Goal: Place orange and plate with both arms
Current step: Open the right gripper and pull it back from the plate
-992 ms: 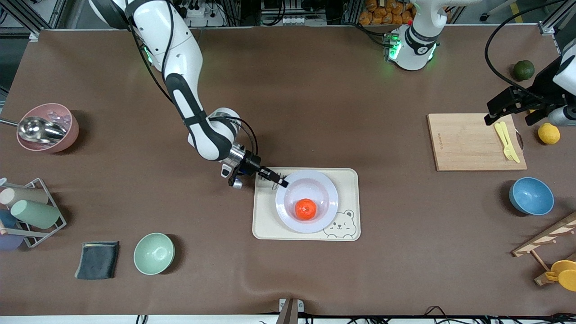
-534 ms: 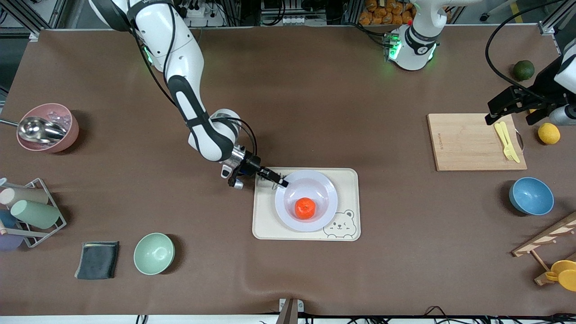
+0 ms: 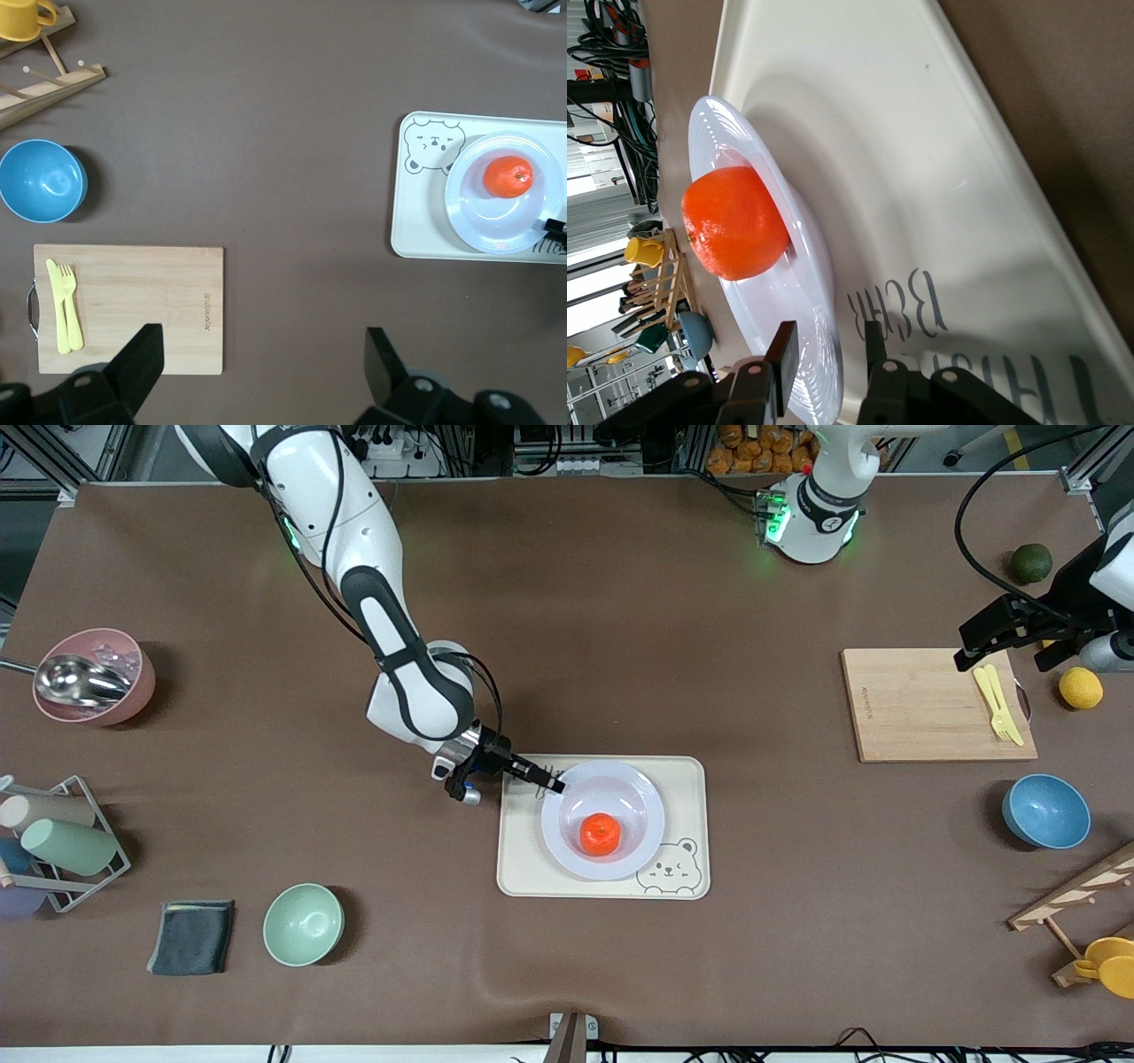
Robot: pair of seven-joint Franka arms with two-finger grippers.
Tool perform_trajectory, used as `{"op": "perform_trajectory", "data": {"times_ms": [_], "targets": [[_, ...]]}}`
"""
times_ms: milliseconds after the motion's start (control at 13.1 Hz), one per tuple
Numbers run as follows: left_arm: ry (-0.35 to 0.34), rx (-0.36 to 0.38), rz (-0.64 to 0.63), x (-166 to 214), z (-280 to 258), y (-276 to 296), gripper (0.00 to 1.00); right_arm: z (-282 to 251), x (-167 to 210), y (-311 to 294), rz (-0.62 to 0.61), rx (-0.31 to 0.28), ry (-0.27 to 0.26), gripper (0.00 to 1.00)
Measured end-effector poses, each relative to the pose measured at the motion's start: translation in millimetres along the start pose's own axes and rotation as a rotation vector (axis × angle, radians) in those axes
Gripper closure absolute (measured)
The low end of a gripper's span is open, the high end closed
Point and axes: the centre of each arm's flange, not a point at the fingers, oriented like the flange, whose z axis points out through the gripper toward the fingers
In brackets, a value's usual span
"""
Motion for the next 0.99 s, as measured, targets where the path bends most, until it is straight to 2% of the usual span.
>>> {"op": "perform_trajectory", "data": {"times_ms": [153, 534, 839, 992], "targets": [[0.000, 0.000, 0.000, 0.0, 0.0, -0.1, 0.00, -0.2, 0.9, -0.8, 0.017, -0.025, -0.014, 0.62], [-0.011, 0.000, 0.000, 3.1, 6.7, 0.3, 0.00, -2.0, 6.3, -17.5, 0.091, -0.141, -0.059, 0.62], [-0.012, 0.000, 0.002, 3.6, 7.6, 1.1, 0.00, -8.8, 12.5, -32.7, 0.136, -0.162, -0.076, 0.59], [-0.012, 0.000, 0.002, 3.6, 7.6, 1.3, 0.00, -15.0, 19.2, -37.8, 0.155, -0.169, -0.104, 0.48]]}}
